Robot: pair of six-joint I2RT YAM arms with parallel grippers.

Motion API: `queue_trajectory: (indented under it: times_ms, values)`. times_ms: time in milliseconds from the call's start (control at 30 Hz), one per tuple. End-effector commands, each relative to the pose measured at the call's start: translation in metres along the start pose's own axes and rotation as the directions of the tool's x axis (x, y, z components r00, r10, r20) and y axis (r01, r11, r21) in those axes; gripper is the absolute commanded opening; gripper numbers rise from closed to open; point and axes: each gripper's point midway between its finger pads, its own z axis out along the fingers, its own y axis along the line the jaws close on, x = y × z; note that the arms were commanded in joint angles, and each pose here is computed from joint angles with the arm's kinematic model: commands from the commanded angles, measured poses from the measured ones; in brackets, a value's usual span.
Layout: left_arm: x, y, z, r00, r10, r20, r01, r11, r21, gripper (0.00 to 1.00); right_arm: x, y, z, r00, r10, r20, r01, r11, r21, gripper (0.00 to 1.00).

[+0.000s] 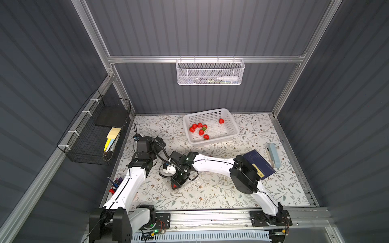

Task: Pack strawberries into containers
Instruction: Place the strawberry in the packing box.

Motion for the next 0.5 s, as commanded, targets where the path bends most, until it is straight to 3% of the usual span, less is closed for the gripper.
queue_trajectory:
  times_ms: [0,100,300,467]
  values:
    - [0.0091,0.0015,0.0003,0.999,0.031,-0.022,-0.031,1.000,0.006,0.99,0.0164,-0.0260,0.0057,0.998,0.002,-0.069,0.009,0.988,0.156,0.05]
    - [0.0107,0.0033,0.0029,0.999,0.036,-0.028,-0.036,0.999,0.000,0.99,0.0182,-0.0287,0.0057,0.997,0.008,-0.076,0.006,0.984,0.179,0.12]
    - [0.0118,0.0039,0.0047,0.999,0.037,-0.031,-0.037,0.999,0.004,0.99,0.0157,-0.0243,0.0036,0.998,-0.009,-0.065,0.021,0.980,0.199,0.45]
    - [0.0129,0.0045,0.0056,0.999,0.038,-0.033,-0.038,0.999,0.006,1.00,0.0159,-0.0286,0.0026,0.996,-0.049,-0.075,0.068,0.956,0.285,0.53]
